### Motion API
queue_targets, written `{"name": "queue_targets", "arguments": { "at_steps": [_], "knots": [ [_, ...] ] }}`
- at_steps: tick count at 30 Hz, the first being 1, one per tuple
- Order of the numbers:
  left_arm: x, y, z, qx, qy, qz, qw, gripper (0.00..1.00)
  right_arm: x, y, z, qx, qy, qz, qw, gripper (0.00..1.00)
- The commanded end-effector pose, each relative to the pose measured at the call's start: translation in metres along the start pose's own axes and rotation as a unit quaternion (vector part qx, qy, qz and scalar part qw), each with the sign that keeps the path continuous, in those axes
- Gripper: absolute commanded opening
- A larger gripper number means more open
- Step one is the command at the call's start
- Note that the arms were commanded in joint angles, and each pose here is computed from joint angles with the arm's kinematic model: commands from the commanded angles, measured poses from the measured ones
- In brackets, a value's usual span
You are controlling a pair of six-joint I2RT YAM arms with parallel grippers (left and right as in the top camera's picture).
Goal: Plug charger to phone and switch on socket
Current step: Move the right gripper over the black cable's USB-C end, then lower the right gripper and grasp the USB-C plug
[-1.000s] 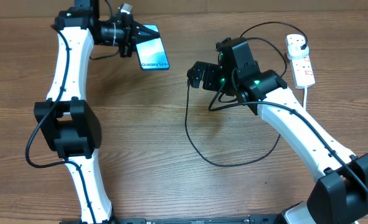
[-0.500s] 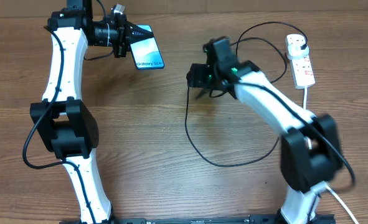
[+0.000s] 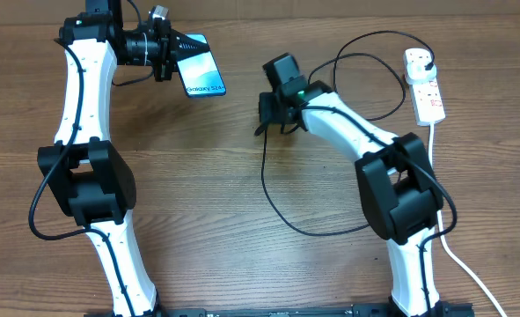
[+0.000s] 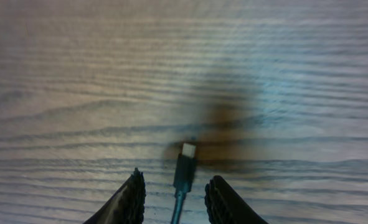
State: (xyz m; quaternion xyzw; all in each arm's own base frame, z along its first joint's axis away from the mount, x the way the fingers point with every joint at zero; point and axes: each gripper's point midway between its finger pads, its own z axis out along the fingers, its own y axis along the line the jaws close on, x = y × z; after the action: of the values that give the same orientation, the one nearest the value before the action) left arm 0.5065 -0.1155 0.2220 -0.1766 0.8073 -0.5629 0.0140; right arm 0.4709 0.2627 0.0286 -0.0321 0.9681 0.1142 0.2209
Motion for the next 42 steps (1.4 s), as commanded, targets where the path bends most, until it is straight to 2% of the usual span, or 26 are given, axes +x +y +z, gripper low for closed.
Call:
{"name": "queue_targets", "arguments": {
  "at_steps": [1, 24, 30, 35, 42],
  "knots": [
    [0.005, -0.014, -0.005, 0.014, 0.003, 0.019, 1.0, 0.04, -0.009, 0.004, 0.003, 0.023, -0.025, -0.017, 0.999, 0.3],
    [0.006, -0.014, -0.004, 0.014, 0.005, 0.018, 1.0, 0.04, 0.001, -0.004, 0.025, 0.044, -0.02, 0.011, 0.999, 0.27],
    [0.007, -0.013, -0.004, 0.013, 0.005, 0.016, 1.0, 0.04, 0.009, -0.008, 0.024, 0.053, -0.005, 0.049, 0.997, 0.19],
    [0.008, -0.012, -0.004, 0.012, 0.007, 0.01, 1.0, 0.04, 0.014, -0.011, 0.024, 0.059, 0.004, 0.066, 0.996, 0.04],
    [0.009, -0.012, -0.004, 0.011, 0.009, 0.006, 1.0, 0.04, 0.013, -0.014, 0.013, 0.072, 0.013, 0.064, 0.995, 0.04]
  ]
}}
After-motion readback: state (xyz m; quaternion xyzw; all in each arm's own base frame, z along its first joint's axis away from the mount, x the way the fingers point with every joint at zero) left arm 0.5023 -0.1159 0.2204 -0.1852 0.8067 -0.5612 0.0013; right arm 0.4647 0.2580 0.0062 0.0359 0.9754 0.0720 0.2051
